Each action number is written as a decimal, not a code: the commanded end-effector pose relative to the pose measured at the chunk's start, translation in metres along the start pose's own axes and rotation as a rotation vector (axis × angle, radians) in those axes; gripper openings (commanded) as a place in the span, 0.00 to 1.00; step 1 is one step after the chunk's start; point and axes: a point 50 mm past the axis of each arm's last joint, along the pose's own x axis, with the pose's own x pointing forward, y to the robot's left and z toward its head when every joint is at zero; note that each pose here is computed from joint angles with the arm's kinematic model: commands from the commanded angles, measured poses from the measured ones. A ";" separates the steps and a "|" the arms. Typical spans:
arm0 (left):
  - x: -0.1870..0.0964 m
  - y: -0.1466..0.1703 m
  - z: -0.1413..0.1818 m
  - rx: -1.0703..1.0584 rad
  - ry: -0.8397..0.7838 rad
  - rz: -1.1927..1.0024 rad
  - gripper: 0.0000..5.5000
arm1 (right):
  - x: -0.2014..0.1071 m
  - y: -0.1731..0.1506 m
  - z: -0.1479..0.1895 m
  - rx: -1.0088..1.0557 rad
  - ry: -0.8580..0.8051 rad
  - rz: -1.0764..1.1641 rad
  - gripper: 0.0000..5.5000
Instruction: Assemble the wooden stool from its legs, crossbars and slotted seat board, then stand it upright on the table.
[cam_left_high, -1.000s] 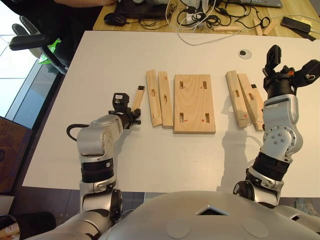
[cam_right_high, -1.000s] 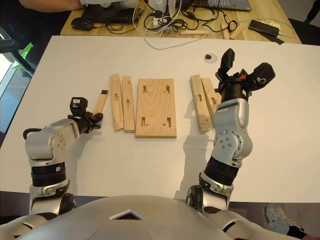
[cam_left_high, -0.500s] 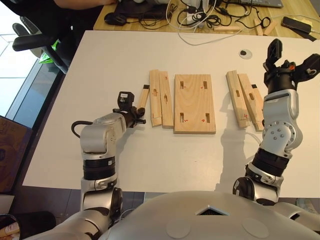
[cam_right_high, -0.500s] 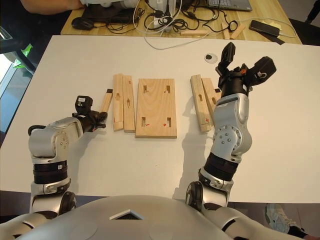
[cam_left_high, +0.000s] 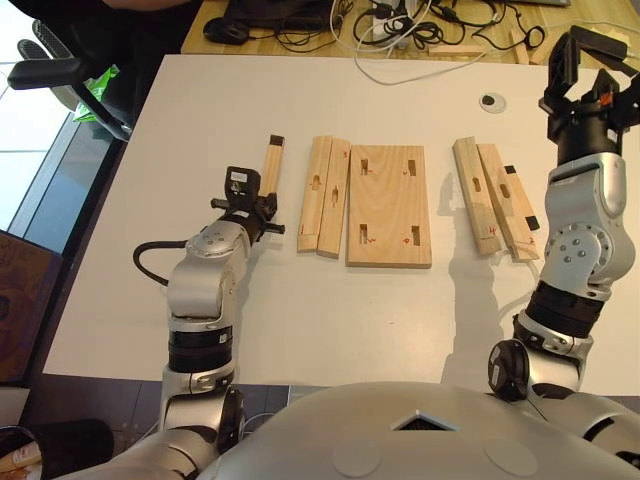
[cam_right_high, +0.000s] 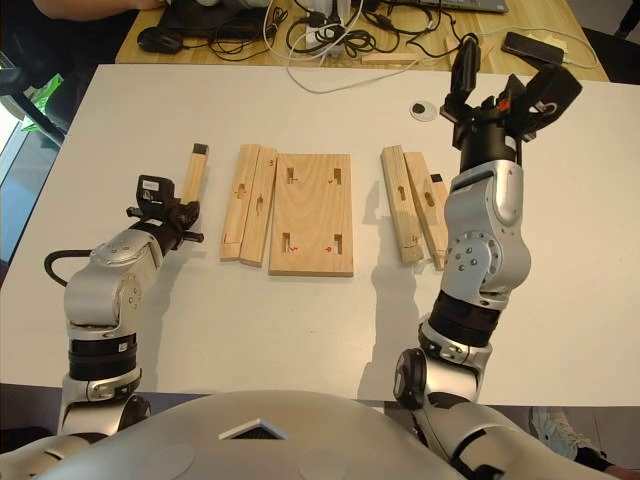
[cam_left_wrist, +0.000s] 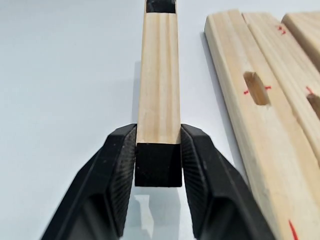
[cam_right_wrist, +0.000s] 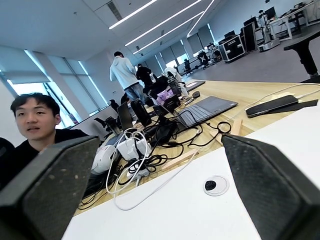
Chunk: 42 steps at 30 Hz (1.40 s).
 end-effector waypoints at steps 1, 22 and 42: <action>-0.002 0.005 0.029 0.004 -0.207 0.008 0.23 | 0.012 0.013 0.006 0.081 0.092 0.167 0.88; -0.024 -0.054 0.079 0.253 -0.731 -0.493 0.23 | 0.002 0.121 -0.004 0.521 0.426 0.857 0.98; -0.031 -0.060 0.078 0.303 -0.782 -0.547 0.23 | 0.004 0.117 -0.008 0.520 0.467 0.867 0.59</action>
